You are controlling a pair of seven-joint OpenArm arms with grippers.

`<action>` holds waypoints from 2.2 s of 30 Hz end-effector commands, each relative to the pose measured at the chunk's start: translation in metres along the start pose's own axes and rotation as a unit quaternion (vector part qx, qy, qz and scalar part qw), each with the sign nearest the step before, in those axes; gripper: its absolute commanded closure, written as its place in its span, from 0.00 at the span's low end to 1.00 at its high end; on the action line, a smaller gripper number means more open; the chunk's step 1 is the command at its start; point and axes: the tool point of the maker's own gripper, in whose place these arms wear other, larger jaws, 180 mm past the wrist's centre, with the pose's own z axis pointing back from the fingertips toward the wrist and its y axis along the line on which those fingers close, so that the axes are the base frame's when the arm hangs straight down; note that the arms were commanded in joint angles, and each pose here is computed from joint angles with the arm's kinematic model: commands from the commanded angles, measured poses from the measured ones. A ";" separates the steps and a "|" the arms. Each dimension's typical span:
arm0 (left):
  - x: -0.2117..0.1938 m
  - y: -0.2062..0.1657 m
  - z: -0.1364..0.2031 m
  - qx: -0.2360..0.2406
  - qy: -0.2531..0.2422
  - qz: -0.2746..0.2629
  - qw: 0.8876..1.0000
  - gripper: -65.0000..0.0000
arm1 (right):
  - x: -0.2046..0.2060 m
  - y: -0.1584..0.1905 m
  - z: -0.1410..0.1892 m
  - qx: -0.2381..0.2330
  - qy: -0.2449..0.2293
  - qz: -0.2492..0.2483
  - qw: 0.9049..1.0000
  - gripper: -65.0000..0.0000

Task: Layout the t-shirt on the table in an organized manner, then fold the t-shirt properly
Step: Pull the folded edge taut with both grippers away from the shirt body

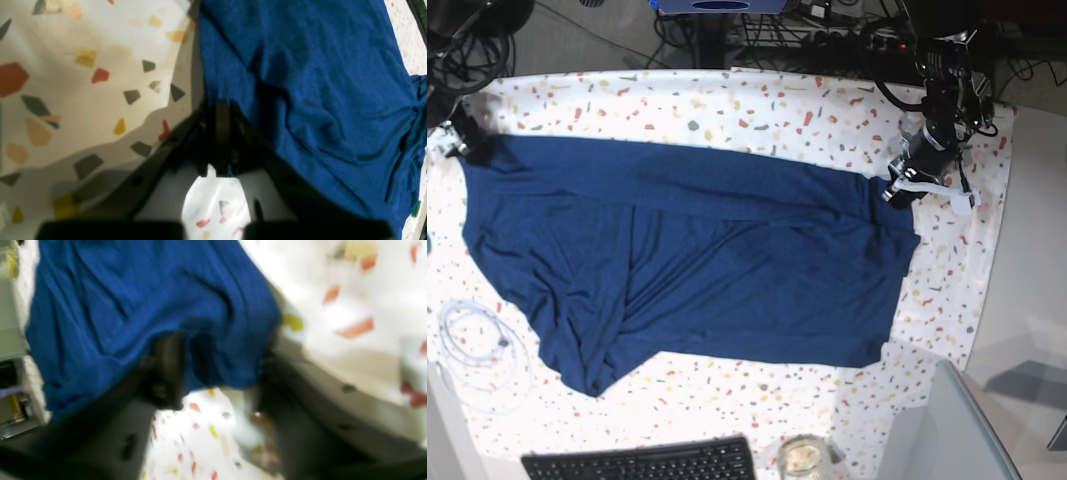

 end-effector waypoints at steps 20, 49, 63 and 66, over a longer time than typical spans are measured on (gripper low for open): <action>0.066 0.011 0.052 0.019 -0.032 -0.029 0.999 1.00 | 0.060 0.045 0.041 -0.031 0.037 0.075 0.996 1.00; 0.003 0.074 0.083 0.086 0.005 -0.012 0.996 1.00 | 0.003 -0.010 0.050 -0.076 0.078 0.036 0.993 1.00; 0.003 0.074 0.082 0.087 0.006 -0.013 0.996 1.00 | -0.005 -0.011 0.048 -0.074 0.081 0.022 0.994 0.91; 0.002 0.074 0.083 0.087 0.007 -0.013 0.996 1.00 | -0.007 -0.010 0.047 -0.073 0.083 0.021 0.994 0.64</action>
